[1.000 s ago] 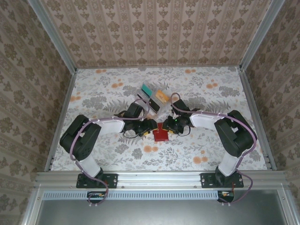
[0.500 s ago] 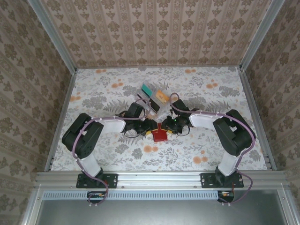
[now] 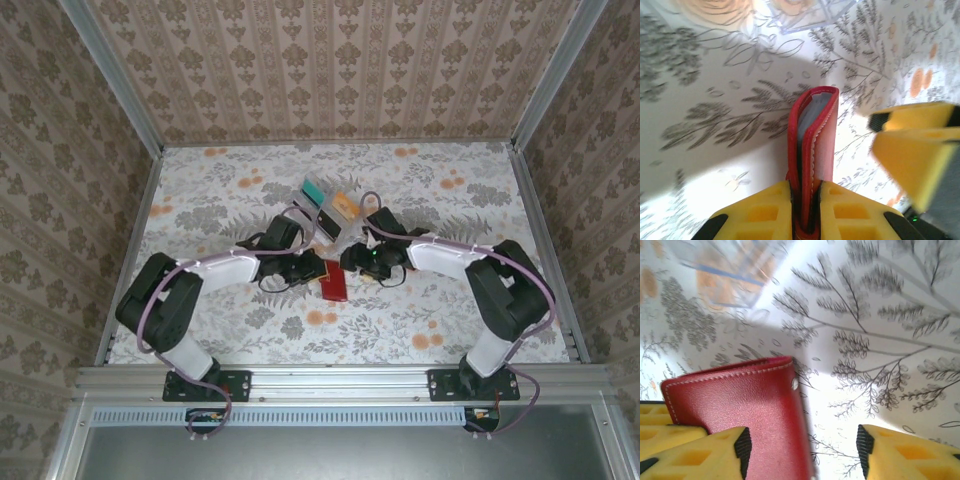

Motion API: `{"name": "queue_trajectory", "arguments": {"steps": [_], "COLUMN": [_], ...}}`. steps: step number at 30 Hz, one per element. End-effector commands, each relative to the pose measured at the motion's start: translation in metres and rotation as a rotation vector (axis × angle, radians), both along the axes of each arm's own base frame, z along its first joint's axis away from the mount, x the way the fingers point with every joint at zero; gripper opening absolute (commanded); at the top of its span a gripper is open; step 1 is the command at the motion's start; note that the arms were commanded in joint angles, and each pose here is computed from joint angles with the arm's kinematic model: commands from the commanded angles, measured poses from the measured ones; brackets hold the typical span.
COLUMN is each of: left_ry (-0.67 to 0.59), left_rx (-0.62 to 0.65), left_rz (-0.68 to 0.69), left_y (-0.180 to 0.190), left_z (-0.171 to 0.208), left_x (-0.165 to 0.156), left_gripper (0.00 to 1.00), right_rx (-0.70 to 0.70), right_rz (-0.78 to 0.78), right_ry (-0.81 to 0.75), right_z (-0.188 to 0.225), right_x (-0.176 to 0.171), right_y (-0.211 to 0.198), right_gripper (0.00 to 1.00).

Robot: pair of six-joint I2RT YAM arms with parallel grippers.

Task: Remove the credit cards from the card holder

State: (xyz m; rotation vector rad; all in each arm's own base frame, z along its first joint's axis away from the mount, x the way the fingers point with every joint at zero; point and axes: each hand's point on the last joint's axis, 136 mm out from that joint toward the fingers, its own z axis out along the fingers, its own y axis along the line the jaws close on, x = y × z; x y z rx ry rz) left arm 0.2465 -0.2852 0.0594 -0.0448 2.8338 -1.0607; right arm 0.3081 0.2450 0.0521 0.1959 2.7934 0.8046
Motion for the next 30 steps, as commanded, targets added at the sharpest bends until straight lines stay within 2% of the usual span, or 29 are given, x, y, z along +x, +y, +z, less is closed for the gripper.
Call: {"name": "queue_trajectory", "arguments": {"steps": [1,10,13,17,20,24,27,30], "left_ry": [-0.026,-0.104,-0.119,-0.136,-0.124,-0.100,-0.106,-0.103], "left_rx": [0.247,0.924,1.087,1.219,1.180,1.024,0.926,0.757], "left_rz": [-0.057,-0.129,-0.164,-0.173,-0.181,-0.217,-0.239,-0.243], "left_y": [0.041,0.128,0.134,0.130,0.110,0.076,0.059,0.040], "left_z": [0.008,0.051,0.058,0.056,0.041,0.017,0.014,0.018], "left_x": [-0.009,-0.006,0.000,0.009,0.010,0.009,0.009,0.010], "left_gripper": [0.15,0.17,0.18,0.19,0.25,0.38,0.50,0.60], "right_rx": [-0.066,-0.151,-0.187,-0.195,-0.217,-0.233,-0.237,-0.230], "right_rz": [-0.019,-0.078,-0.109,-0.135,-0.173,-0.209,-0.209,-0.206], "right_ry": [-0.100,-0.140,-0.146,-0.166,-0.173,-0.167,-0.165,-0.169], "right_z": [0.021,0.022,0.023,0.026,0.026,0.023,0.022,0.022], "right_x": [0.014,0.018,0.018,0.017,0.014,0.010,0.008,0.008], "right_y": [-0.013,-0.038,-0.052,-0.063,-0.075,-0.086,-0.089,-0.088], "right_gripper": [0.69,0.74,0.75,0.75,0.76,0.76,0.76,0.76]}}
